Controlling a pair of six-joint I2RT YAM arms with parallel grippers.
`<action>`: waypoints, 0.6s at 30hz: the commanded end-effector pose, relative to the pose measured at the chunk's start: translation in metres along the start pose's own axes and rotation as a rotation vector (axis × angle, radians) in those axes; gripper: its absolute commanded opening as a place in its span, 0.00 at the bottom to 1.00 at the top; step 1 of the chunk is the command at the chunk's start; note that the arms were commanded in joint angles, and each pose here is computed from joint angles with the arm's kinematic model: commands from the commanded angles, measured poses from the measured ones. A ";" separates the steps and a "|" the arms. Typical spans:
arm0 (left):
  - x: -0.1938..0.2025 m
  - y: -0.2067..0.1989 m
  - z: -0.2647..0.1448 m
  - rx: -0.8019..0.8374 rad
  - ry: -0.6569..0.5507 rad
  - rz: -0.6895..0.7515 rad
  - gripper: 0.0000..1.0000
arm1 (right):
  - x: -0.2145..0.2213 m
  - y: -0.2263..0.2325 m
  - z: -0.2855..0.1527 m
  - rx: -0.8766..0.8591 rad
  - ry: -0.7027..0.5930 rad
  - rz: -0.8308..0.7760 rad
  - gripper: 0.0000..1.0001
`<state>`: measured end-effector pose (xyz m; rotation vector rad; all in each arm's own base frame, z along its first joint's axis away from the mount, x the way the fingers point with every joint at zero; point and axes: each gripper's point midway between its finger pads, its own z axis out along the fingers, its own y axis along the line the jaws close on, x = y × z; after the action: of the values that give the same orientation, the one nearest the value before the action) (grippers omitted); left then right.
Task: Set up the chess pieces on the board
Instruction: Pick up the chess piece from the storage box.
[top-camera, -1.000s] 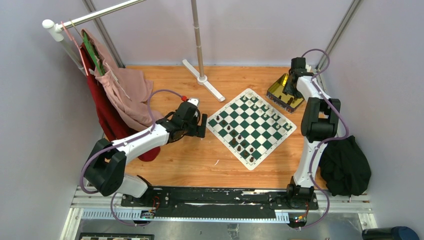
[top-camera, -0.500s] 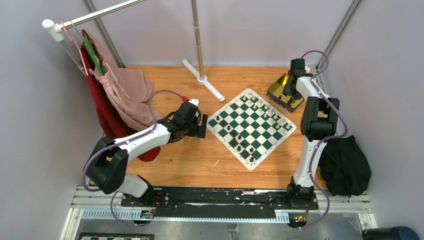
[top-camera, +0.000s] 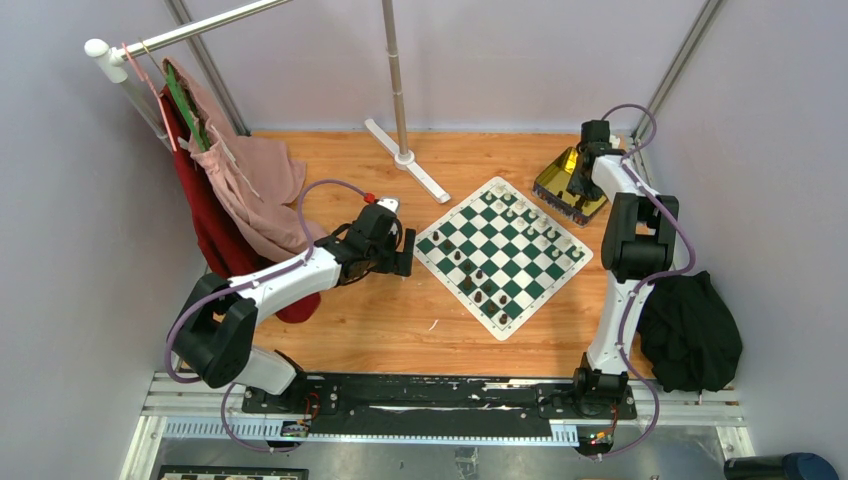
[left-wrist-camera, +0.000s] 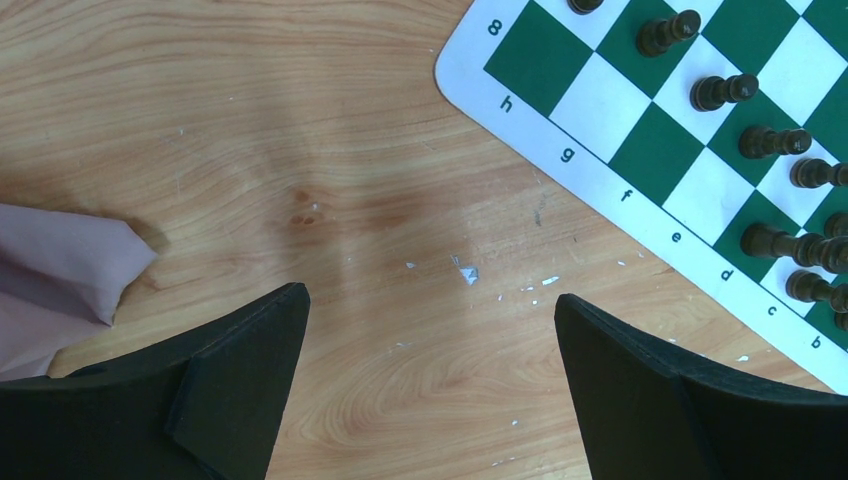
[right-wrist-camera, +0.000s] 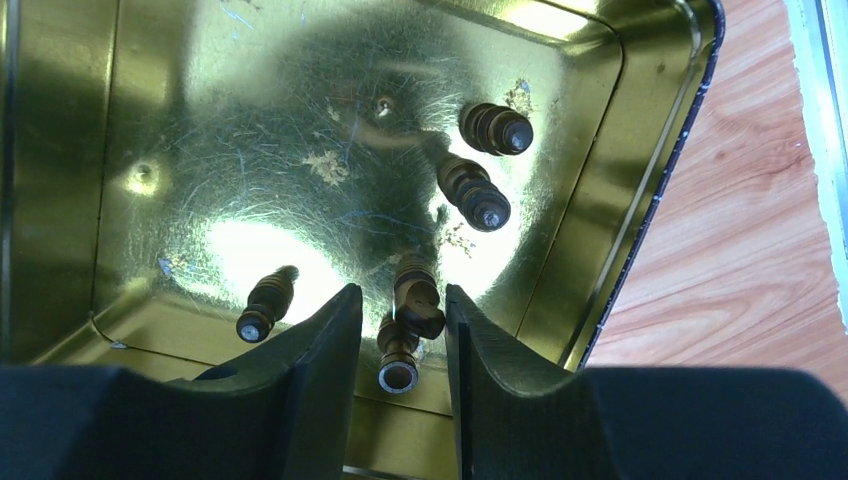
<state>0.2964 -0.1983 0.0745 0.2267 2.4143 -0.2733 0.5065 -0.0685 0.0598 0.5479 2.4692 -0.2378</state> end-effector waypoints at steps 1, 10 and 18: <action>-0.010 -0.004 0.001 0.019 -0.023 -0.024 1.00 | 0.015 -0.010 0.008 0.009 0.046 -0.008 0.39; -0.009 -0.005 -0.001 0.024 -0.022 -0.034 1.00 | 0.011 -0.012 0.003 0.012 0.028 -0.010 0.16; -0.010 -0.004 -0.007 0.025 -0.040 -0.048 1.00 | -0.004 -0.015 -0.011 0.018 -0.017 -0.019 0.04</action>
<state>0.2949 -0.2013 0.0752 0.2025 2.4207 -0.3005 0.5028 -0.0699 0.0547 0.5261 2.4826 -0.2411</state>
